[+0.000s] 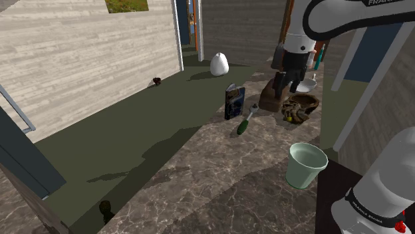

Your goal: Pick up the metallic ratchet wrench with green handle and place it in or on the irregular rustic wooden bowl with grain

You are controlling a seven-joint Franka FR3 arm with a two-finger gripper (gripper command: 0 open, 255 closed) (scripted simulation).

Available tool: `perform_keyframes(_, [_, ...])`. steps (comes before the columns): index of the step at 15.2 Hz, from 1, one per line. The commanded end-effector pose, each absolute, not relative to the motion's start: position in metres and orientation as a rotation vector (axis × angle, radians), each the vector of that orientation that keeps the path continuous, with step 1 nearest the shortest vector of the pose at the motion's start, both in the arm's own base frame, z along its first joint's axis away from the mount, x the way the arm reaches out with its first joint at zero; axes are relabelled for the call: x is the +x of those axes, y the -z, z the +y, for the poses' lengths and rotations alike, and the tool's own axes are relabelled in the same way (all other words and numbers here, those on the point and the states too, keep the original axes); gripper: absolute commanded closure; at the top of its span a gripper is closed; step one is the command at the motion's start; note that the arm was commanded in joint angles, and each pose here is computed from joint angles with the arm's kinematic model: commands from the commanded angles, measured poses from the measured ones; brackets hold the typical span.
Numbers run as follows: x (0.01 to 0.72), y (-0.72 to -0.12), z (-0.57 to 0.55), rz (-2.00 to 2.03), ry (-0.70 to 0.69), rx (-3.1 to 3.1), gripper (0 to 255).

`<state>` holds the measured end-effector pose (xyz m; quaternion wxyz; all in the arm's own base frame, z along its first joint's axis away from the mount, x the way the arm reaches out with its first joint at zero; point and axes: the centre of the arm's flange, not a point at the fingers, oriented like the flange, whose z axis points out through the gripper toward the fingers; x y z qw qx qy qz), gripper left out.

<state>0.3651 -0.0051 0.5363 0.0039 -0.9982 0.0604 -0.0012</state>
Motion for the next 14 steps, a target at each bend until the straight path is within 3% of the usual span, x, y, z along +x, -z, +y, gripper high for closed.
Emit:
perform_keyframes(1, [0.386, -0.522, -0.004, 0.315, 0.005, -3.120, 0])
perform_keyframes(14, [0.510, -0.408, -0.038, 1.081, -0.010, -2.959, 0])
